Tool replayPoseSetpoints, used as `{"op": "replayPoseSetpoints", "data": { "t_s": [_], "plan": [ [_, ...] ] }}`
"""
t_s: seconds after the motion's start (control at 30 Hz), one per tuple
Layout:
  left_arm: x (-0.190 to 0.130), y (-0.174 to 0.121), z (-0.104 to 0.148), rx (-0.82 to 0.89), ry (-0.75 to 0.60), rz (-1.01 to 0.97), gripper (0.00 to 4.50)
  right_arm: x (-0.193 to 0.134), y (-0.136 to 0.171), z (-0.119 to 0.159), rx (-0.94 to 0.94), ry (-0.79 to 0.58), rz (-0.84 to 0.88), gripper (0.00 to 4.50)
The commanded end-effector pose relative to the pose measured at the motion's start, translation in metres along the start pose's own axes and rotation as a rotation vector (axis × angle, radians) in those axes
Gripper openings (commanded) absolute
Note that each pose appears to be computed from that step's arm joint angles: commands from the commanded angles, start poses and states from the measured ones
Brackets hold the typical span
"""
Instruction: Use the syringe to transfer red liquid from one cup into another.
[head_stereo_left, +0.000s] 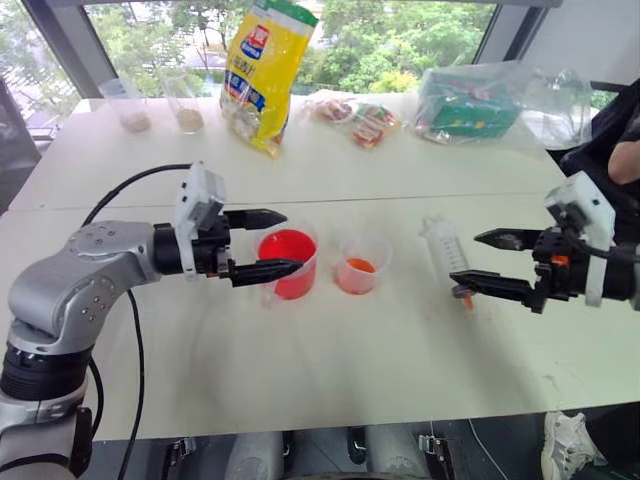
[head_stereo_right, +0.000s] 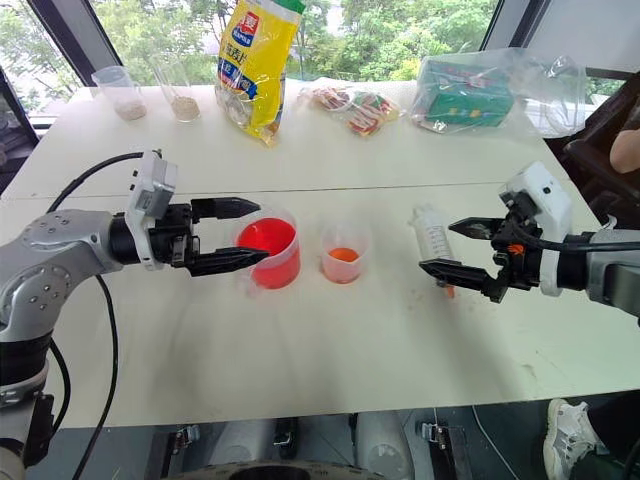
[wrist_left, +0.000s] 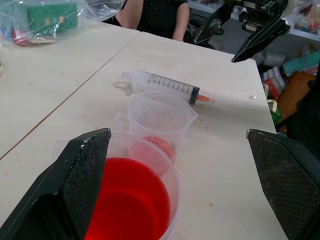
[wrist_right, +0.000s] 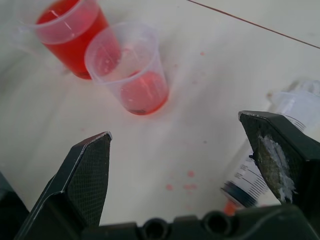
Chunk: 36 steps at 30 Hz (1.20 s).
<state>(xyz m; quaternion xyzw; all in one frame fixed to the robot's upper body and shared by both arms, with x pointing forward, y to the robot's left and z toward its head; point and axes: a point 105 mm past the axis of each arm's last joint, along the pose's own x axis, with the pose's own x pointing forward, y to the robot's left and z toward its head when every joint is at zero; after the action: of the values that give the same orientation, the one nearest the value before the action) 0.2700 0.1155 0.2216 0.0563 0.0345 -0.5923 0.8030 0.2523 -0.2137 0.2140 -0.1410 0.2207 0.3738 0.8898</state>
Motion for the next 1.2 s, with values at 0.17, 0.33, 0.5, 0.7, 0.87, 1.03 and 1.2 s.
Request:
{"op": "replayPoseSetpoints", "data": {
  "t_s": [0.17, 0.33, 0.5, 0.7, 0.87, 1.03, 1.2],
  "plan": [
    [0.0, -0.004, 0.01, 0.034, -0.026, -0.016, 4.5, 0.005, -0.018, -0.005, 0.029, 0.055, -0.075, 4.45],
    [0.0, 0.0, 0.015, 0.057, -0.049, 0.025, 4.5, 0.014, -0.041, -0.009, 0.085, 0.063, -0.175, 4.45],
    [0.008, 0.001, 0.016, 0.062, -0.061, 0.013, 4.5, 0.03, -0.065, -0.015, 0.161, 0.114, -0.261, 4.45],
    [0.011, 0.005, 0.016, 0.087, -0.068, 0.011, 4.5, 0.056, -0.083, -0.032, 0.249, 0.224, -0.301, 4.45],
    [0.013, 0.003, 0.011, 0.095, -0.081, 0.031, 4.5, 0.074, -0.093, -0.037, 0.261, 0.28, -0.305, 4.45],
    [0.015, 0.001, 0.009, 0.093, -0.093, 0.044, 4.5, 0.089, -0.096, -0.048, 0.253, 0.351, -0.282, 4.45],
    [0.013, 0.0, 0.009, 0.101, -0.105, 0.075, 4.5, 0.102, -0.094, -0.053, 0.234, 0.388, -0.244, 4.45]
  ]
}}
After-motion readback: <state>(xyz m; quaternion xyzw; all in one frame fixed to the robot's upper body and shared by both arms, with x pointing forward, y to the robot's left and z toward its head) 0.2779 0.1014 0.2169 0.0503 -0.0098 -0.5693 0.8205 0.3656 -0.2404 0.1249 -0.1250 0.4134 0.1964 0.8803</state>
